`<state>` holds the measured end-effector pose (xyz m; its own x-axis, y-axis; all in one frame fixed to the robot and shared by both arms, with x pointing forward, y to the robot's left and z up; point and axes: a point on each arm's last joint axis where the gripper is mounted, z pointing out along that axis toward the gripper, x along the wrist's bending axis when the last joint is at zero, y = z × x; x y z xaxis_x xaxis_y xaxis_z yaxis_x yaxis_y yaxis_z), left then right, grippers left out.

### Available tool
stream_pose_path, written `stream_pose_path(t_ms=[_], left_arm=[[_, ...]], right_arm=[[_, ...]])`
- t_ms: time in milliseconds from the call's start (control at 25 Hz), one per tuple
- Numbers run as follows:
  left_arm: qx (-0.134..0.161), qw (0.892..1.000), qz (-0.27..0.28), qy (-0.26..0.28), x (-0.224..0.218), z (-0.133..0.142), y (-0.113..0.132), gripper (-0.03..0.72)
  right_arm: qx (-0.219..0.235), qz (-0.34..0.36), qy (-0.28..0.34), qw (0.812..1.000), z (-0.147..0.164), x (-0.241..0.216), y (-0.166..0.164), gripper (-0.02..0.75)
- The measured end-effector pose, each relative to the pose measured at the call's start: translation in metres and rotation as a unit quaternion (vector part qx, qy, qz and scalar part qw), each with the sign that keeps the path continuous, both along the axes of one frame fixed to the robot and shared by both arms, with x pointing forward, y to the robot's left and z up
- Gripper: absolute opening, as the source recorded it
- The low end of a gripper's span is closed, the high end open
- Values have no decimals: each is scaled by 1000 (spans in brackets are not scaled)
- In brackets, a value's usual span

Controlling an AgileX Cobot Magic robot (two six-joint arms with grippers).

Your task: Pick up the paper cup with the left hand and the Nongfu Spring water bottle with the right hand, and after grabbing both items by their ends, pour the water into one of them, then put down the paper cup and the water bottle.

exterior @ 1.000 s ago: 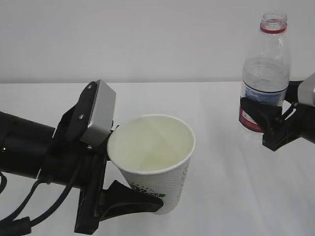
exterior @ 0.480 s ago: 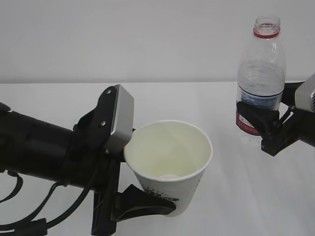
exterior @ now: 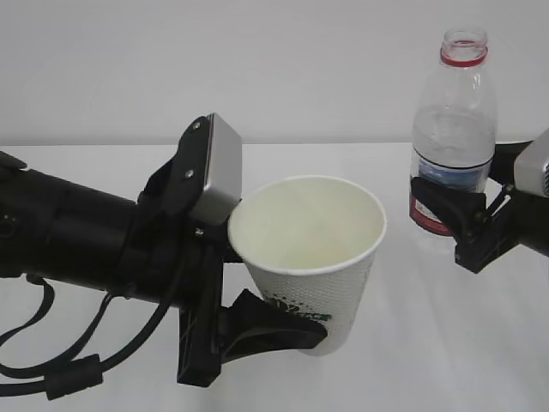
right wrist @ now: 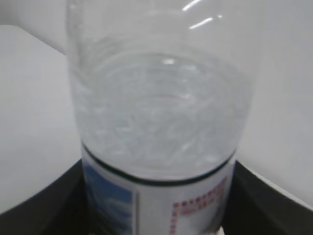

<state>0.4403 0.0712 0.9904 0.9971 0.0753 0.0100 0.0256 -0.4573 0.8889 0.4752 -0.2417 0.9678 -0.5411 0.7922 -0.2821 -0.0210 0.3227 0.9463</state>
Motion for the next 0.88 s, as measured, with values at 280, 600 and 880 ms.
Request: stream_pose_path(t_ms=[280,600,880], left_arm=[[-4,1000,-7,22,-2,2,-1,519],[38,999,-3,9,-1,14,8,512],[44,999,-6,4,-1,16,9,511]], right_arm=[[5,14,-15,1000,3,-1,2,513],[3,18,-16,1000,3,-1,3,513],[2,18,-16,1000,3,-1,3,513]])
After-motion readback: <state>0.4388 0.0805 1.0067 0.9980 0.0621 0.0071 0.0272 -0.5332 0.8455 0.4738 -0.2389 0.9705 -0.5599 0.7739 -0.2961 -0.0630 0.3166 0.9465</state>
